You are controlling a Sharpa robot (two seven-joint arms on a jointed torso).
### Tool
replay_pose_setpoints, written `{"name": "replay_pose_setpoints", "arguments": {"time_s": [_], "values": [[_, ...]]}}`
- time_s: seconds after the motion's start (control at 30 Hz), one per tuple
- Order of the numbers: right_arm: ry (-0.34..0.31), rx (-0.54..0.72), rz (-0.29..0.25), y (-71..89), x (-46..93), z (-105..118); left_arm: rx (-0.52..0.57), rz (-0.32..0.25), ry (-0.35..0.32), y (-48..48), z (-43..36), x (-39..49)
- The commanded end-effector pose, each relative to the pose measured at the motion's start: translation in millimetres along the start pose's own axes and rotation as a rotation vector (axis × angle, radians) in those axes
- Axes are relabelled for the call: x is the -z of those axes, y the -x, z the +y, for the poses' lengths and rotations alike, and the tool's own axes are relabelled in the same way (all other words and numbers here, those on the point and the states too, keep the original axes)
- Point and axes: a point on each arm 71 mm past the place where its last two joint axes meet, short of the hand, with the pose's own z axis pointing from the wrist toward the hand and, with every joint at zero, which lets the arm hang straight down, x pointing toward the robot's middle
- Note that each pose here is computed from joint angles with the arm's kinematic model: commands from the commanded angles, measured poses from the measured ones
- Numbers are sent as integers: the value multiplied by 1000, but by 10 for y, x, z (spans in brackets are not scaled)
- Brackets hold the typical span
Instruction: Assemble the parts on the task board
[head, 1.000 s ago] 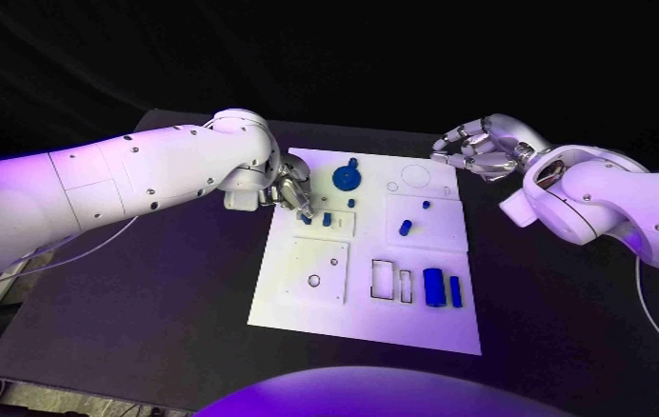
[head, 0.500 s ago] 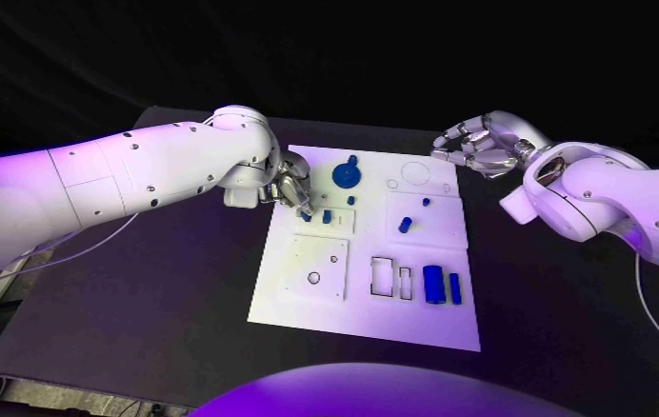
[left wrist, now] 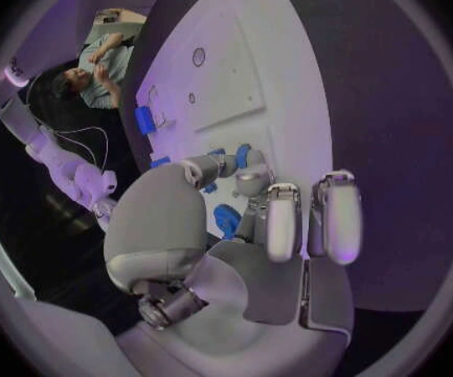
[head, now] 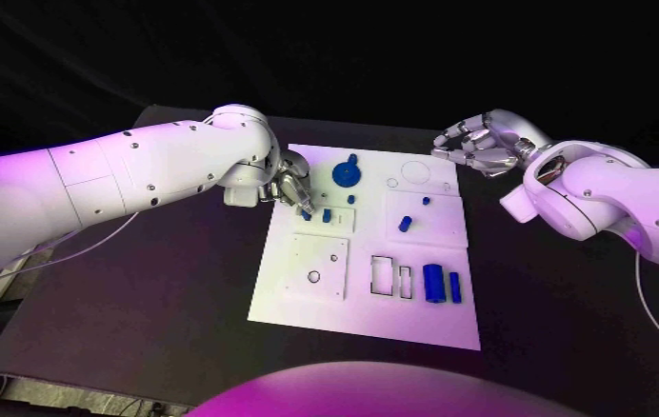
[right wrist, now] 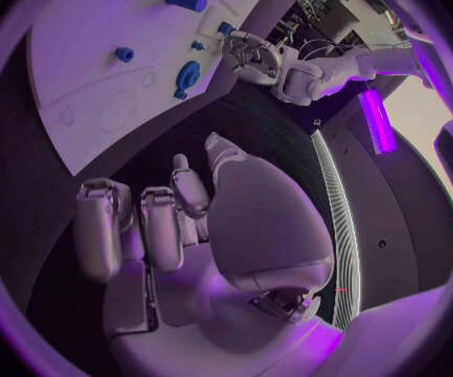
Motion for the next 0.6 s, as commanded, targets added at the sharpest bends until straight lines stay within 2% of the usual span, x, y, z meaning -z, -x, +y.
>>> {"name": "replay_pose_setpoints", "arguments": {"time_s": [0.03,0.6], "values": [[8,8,13,-14,0,6,-17,49,4,-98,8,-49],[8,8,12,-11,3,4,-30,60,8,-106,15,-49]]}}
